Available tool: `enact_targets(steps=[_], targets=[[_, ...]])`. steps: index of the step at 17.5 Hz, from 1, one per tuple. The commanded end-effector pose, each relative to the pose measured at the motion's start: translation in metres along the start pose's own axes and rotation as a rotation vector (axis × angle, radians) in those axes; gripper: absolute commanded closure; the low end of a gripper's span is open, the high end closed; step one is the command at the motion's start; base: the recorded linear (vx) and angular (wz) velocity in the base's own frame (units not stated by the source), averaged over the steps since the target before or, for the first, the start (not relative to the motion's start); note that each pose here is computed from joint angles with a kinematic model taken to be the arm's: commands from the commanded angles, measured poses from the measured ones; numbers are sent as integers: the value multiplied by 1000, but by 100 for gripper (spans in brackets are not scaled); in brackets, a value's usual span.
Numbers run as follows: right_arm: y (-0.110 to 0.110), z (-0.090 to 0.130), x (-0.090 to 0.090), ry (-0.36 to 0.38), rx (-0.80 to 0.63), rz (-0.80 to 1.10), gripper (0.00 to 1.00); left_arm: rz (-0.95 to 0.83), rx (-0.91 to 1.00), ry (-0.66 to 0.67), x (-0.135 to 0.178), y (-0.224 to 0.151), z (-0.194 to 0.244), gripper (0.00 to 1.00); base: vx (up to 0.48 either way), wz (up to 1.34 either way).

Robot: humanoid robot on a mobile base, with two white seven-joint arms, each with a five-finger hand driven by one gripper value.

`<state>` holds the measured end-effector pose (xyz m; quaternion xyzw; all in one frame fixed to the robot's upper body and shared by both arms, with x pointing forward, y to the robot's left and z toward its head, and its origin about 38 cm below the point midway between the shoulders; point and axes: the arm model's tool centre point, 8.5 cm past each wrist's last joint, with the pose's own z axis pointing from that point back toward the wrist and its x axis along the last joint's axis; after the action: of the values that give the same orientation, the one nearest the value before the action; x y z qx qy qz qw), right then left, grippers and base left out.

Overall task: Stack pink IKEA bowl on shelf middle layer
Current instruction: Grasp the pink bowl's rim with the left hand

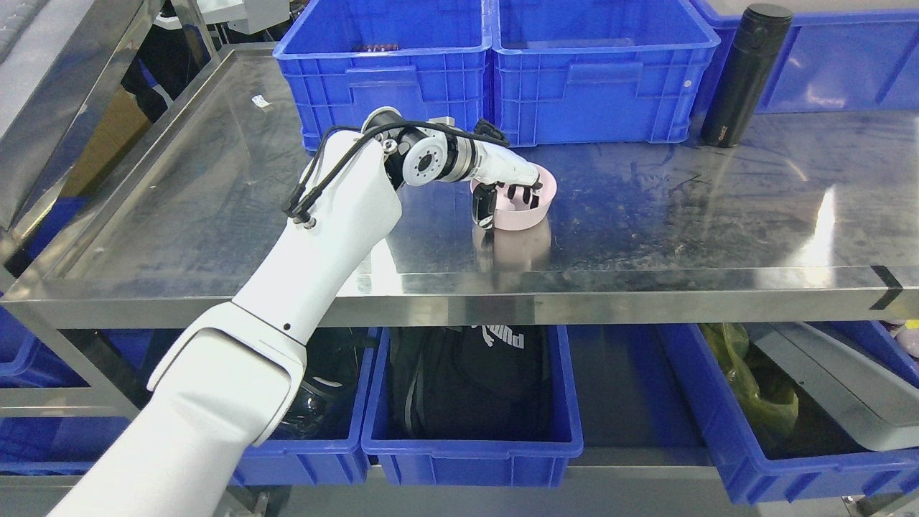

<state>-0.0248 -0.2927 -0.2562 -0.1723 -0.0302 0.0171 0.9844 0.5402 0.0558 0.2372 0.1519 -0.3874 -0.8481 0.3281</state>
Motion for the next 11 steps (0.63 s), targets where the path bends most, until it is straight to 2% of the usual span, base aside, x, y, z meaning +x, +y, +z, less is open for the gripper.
enact_targets(steps=[1,4,6,11], targets=[[-11,-3,6,-17,-17,1,0,50,37,-56,-19,-1,10,96,0,0],[-11,-3,6,-17,-17,1,0,13,129,-118,-28,15,34,100,0,13],[-11,-3,6,-18,-17,3,0,17,241,-137,-44,28,66,100,0,-15],[-11,-3,6,-17,-17,1,0,-35,549,-137,-68,30,138,100,-3,-9]])
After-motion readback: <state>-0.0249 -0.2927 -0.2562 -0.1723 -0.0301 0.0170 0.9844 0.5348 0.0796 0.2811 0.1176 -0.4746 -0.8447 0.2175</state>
